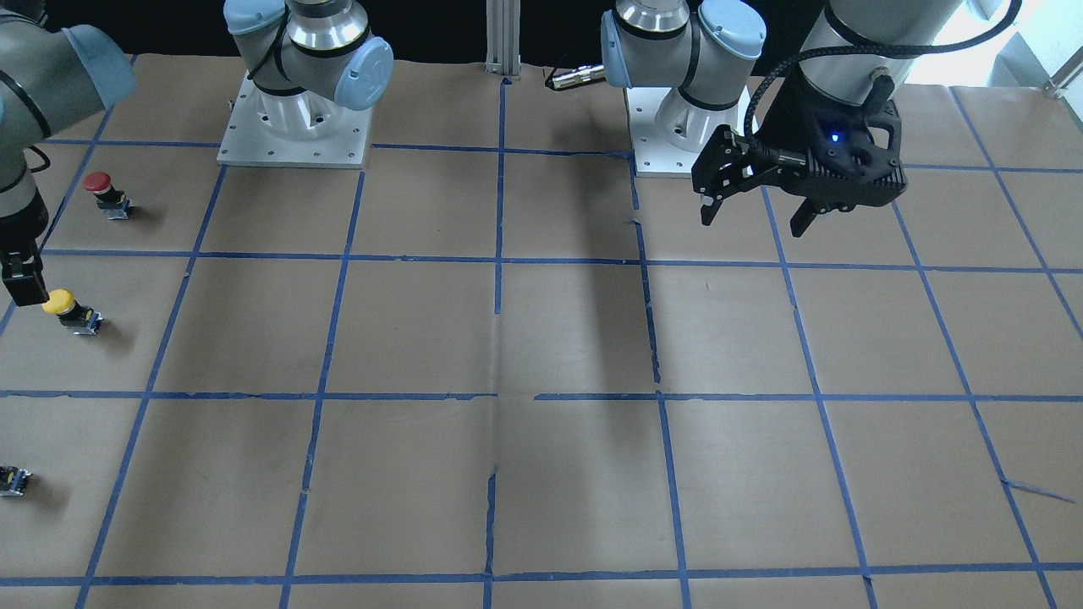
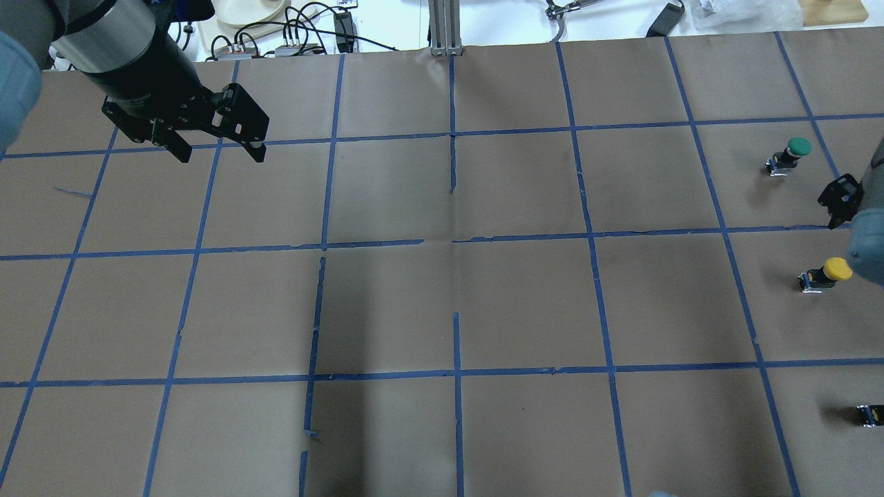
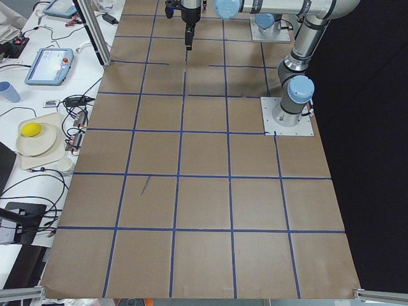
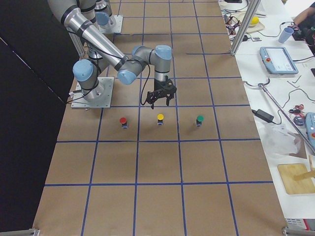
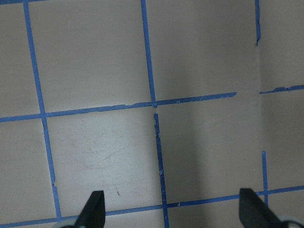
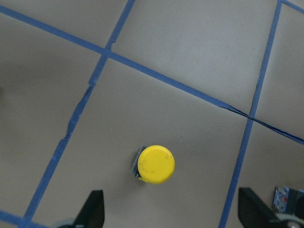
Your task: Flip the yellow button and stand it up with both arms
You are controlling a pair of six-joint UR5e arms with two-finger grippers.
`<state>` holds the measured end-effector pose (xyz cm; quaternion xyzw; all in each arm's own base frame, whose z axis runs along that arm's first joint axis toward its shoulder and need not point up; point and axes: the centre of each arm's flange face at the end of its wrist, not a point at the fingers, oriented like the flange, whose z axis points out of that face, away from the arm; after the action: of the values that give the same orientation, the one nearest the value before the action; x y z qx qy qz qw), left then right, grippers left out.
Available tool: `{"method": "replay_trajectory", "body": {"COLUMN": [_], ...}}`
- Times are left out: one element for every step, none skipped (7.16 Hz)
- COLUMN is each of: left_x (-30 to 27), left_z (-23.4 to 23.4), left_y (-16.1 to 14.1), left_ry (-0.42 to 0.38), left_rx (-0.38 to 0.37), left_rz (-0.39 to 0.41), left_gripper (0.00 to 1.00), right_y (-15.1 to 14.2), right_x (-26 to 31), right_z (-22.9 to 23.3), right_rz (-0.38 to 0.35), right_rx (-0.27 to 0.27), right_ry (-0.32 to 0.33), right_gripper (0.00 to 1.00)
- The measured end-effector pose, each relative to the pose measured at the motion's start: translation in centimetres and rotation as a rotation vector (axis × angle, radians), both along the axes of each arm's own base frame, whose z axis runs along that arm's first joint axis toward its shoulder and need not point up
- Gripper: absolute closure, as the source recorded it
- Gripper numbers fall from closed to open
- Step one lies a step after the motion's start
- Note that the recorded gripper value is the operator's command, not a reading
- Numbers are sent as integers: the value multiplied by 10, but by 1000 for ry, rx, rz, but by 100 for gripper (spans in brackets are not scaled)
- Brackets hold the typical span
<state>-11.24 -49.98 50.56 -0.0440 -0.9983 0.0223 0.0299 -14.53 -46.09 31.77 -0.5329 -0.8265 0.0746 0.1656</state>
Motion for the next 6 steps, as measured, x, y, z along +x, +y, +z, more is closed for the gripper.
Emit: {"method": "replay_trajectory", "body": {"left_x": [0,0,0,1,0,0], "left_z": [0,0,0,0,0,1], "left_y": [0,0,0,0,0,0], "left_ry": [0,0,0,0,0,0], "left_rx": [0,0,0,-1,-2,-3], "left_rz": [0,0,1,1,1,0], "left_gripper": [1,1,1,1,1,1], "right_y": [-12,-24,-36,-47,-53,-50], "right_x": [1,11,37,76,120,168], "right_z": [26,51,74,93,110,128], "right_rz": [26,80,176,301,445,587], "right_rx": [36,59,78,106,128,135], "right_ry": [-68,-133,-186,-212,-218,-216], "right_gripper": [0,0,0,0,0,0]}}
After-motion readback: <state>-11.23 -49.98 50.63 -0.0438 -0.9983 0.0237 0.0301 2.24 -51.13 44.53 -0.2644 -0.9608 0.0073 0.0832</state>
